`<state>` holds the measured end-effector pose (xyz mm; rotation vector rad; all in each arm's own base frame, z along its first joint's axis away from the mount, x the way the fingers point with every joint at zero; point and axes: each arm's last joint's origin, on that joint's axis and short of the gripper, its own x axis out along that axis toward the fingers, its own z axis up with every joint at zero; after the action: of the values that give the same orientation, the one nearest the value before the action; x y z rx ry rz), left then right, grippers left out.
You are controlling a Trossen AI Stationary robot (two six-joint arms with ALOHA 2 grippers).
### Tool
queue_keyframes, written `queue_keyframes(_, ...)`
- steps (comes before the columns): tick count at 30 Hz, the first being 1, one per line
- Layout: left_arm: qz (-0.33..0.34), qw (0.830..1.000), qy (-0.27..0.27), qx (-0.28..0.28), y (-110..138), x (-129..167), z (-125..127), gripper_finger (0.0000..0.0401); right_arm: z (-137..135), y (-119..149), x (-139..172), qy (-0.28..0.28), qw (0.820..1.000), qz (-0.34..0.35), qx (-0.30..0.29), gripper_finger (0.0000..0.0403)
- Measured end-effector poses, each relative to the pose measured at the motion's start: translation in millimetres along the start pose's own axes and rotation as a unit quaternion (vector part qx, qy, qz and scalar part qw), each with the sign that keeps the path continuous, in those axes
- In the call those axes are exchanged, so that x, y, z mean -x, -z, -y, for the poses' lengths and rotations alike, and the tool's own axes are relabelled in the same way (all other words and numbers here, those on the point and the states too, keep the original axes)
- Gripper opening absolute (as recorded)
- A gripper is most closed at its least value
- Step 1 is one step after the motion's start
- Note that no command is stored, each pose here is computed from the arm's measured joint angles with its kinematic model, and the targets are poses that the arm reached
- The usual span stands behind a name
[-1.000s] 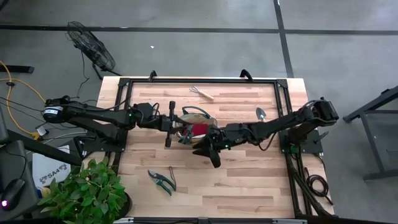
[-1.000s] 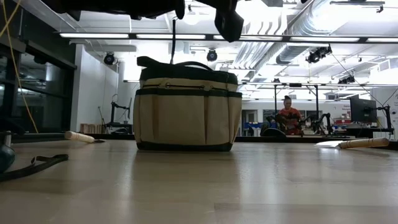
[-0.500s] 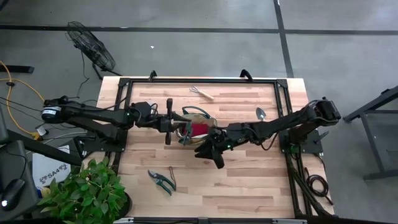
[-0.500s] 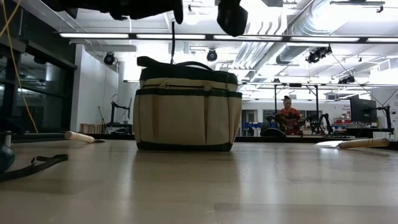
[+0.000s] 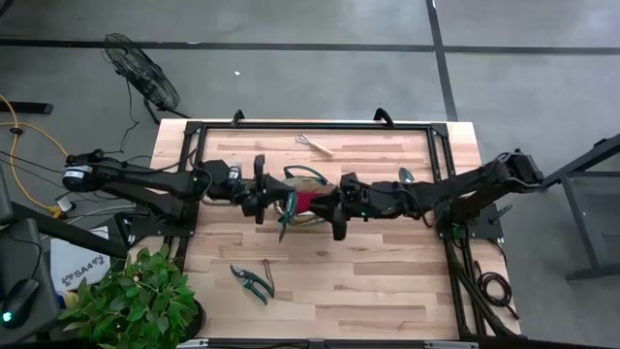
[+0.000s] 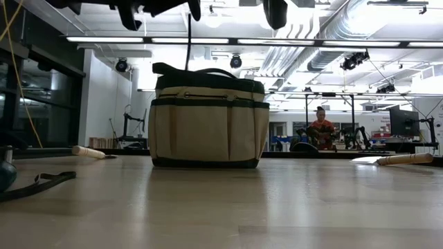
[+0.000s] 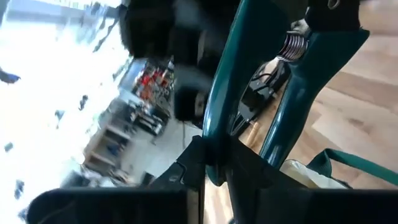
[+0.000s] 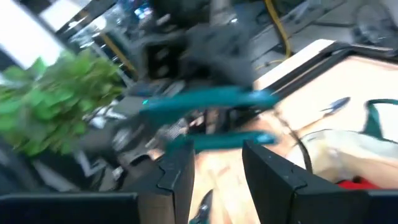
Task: Pick & Place Garden tools in Gardening bag
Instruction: Put the right green shear scissors into the light brown gardening bag
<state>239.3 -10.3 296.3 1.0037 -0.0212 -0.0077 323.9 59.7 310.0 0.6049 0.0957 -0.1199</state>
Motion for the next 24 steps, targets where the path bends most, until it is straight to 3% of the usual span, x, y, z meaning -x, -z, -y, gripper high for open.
queue_keyframes(12,-0.031,0.990,-0.034,-0.130,-26,3,12,0.0033,3,4,-6,0.034,0.998,0.025,-0.047,0.0138)
queue_keyframes(24,-0.077,0.973,-0.052,-0.211,-32,6,15,0.0033,23,13,-31,0.050,0.994,0.043,-0.092,0.0266)
